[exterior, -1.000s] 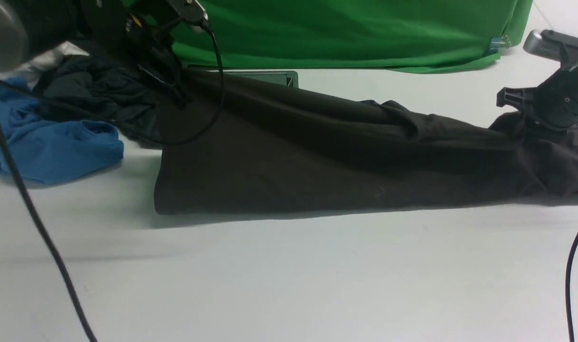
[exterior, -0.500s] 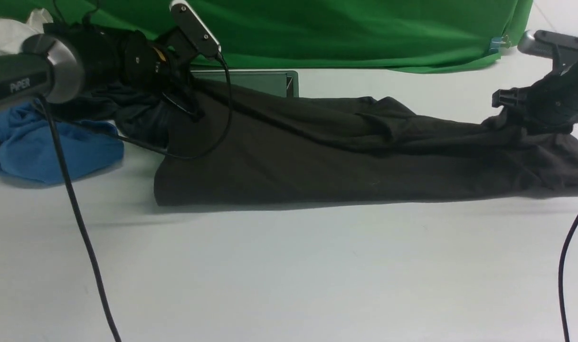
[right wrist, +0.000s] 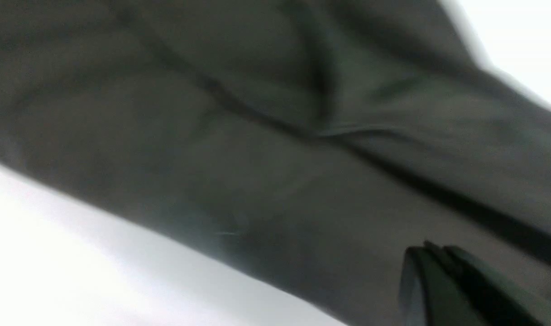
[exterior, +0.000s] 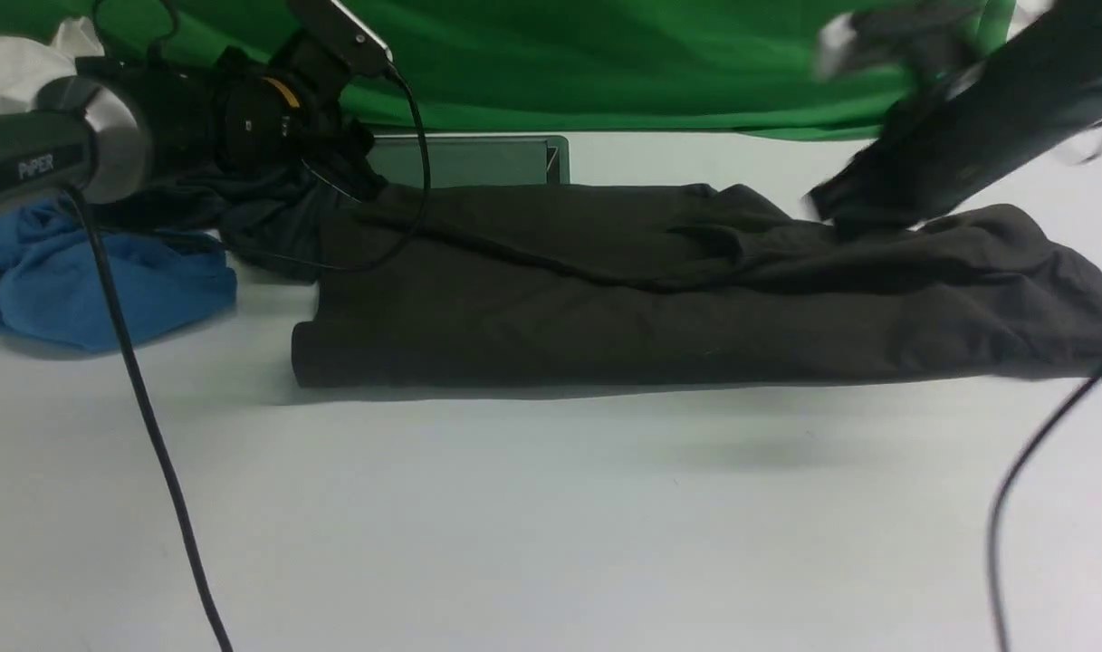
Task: Fold a long-sleeved shirt on a white desktop.
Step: 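Fold the black garment in half by bringing its near edge over to the far edge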
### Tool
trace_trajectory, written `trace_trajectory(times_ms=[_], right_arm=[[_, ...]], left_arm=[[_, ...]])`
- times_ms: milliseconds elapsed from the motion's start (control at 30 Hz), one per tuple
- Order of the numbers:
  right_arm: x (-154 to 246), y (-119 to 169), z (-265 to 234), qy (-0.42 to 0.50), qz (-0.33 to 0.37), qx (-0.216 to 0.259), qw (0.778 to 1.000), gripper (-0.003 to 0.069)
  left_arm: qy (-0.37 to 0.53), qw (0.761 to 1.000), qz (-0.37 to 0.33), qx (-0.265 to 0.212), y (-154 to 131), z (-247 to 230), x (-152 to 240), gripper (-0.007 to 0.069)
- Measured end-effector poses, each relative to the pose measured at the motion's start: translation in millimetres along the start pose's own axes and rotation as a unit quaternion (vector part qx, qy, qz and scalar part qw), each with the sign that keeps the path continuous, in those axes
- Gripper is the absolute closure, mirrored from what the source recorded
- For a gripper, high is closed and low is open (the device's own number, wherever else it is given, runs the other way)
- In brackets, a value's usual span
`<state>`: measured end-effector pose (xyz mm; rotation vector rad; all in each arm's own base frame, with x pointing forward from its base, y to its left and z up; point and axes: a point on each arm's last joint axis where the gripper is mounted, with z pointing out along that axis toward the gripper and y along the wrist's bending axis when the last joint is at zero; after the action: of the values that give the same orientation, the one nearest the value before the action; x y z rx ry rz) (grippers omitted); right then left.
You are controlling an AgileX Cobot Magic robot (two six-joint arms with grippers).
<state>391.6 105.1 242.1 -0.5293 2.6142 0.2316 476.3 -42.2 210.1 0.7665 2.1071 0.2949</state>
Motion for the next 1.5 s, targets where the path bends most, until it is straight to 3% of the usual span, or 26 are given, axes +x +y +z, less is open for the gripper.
trace_trajectory(times_ms=[33,67,133,233,367,600,733,967,1133,1267,1367,1500], right_arm=[[0,4,13,0.002,-0.007,-0.002,1.000,0.0631],[0,5,16,0.002,-0.007,-0.002,1.000,0.0631],[3,7,51,0.012,-0.006,-0.006,1.000,0.0632],[3,4,77,0.021,-0.002,-0.011,1.000,0.0632],[-2,0,104,0.019,-0.001,-0.010,1.000,0.0633],[-26,-14,121,-0.062,0.004,0.016,0.998,0.0633],[-42,-41,133,-0.152,0.020,0.060,0.986,0.0633],[-62,-89,116,-0.260,0.067,0.113,0.957,0.0624],[-65,-95,73,-0.220,0.062,0.100,0.968,0.0621],[-58,-87,18,-0.137,0.048,0.063,0.987,0.0618],[-52,-82,12,-0.095,0.037,0.045,0.994,0.0616],[-38,-89,48,-0.042,0.049,0.031,0.997,0.0611]], left_arm=[[0.010,1.000,-0.020,0.011,-1,-7,-3,0.0397],[0.008,1.000,-0.020,0.010,0,-9,-4,0.0410],[0.024,0.998,-0.046,0.042,-6,-33,-16,0.0559],[0.020,0.996,-0.058,0.065,-17,-54,-26,0.0604],[0.025,0.994,-0.052,0.095,-40,-69,-28,0.0606],[0.054,0.989,-0.034,0.137,-77,-72,-17,0.0606],[0.072,0.984,-0.027,0.159,-93,-76,-12,0.0606],[0.083,0.983,-0.010,0.166,-94,-92,-14,0.0606],[0.103,0.981,-0.003,0.164,-87,-95,-8,0.0606],[0.118,0.980,-0.013,0.162,-78,-94,-1,0.0606],[0.115,0.980,-0.020,0.159,-76,-93,0,0.0606],[0.126,0.976,-0.039,0.176,-80,-90,3,0.0606]])
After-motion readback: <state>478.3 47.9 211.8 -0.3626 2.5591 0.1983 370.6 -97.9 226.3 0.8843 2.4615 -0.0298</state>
